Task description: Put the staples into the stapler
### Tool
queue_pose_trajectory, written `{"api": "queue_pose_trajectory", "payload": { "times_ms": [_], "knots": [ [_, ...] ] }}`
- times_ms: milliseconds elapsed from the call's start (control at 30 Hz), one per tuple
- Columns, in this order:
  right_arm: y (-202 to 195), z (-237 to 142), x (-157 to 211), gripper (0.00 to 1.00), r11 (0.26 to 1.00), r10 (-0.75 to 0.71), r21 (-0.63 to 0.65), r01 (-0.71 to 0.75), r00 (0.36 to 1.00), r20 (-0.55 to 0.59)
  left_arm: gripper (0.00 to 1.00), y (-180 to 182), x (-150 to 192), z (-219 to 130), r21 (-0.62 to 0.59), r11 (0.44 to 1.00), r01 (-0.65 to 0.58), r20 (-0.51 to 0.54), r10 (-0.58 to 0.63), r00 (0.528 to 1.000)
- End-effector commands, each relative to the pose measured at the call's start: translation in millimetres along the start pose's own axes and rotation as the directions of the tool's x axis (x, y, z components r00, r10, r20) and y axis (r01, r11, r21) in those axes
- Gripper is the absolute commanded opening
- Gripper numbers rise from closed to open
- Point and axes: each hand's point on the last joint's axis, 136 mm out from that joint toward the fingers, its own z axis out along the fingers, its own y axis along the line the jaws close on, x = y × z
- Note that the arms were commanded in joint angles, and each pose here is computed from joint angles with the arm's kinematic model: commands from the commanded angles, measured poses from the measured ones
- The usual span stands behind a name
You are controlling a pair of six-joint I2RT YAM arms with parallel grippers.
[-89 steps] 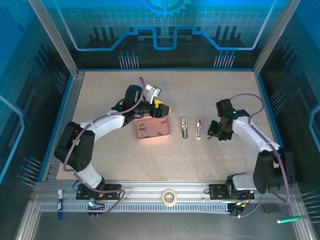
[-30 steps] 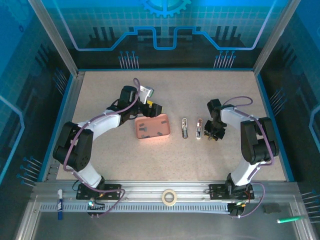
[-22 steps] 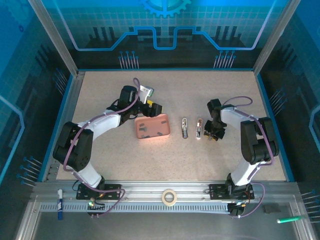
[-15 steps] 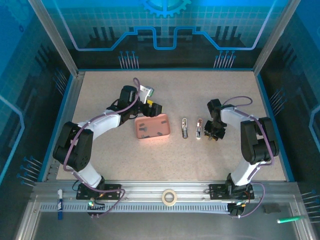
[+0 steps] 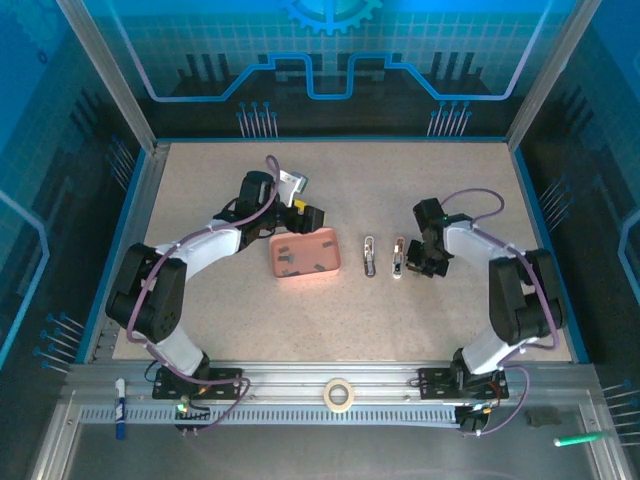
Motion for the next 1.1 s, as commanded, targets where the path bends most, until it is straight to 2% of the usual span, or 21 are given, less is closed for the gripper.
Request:
{"api": "queue_pose_trajectory", "payload": {
  "times_ms": [0,133,267,467,567,800,1067],
  "knots": [
    [16,-20,-5,0.17,0.991,-0.122,-0.036,0.127,0.986,0.117,0.81,-8,1,-1,0.044,0.999,0.023,0.009,-0.024,1.000],
    [33,-39,-7,0.17,0.974,-0.200,-0.058,0.218,0.954,0.224,0.81,-8,2,1,0.047,0.998,0.029,0.008,-0.029,1.000],
    [38,-36,3,0.17,0.960,-0.252,-0.051,0.275,0.930,0.267,0.81,-9,3,1,0.049,0.998,0.030,0.008,-0.030,1.000],
    [53,-33,8,0.17,0.945,-0.295,-0.057,0.322,0.913,0.282,0.81,-5,4,4,0.042,0.999,0.031,0.003,-0.031,1.000],
    [55,-28,10,0.17,0.942,-0.317,-0.018,0.334,0.910,0.268,0.81,-4,9,4,0.040,0.999,0.033,-0.007,-0.033,0.999],
    [51,-15,9,0.17,0.954,-0.296,0.020,0.300,0.922,0.251,0.81,-5,6,3,0.038,0.999,0.033,0.002,-0.033,0.999],
    [57,-11,2,0.17,0.959,-0.274,0.001,0.284,0.924,0.268,0.81,-4,8,3,0.035,0.999,0.030,-0.006,-0.030,1.000]
  ]
}}
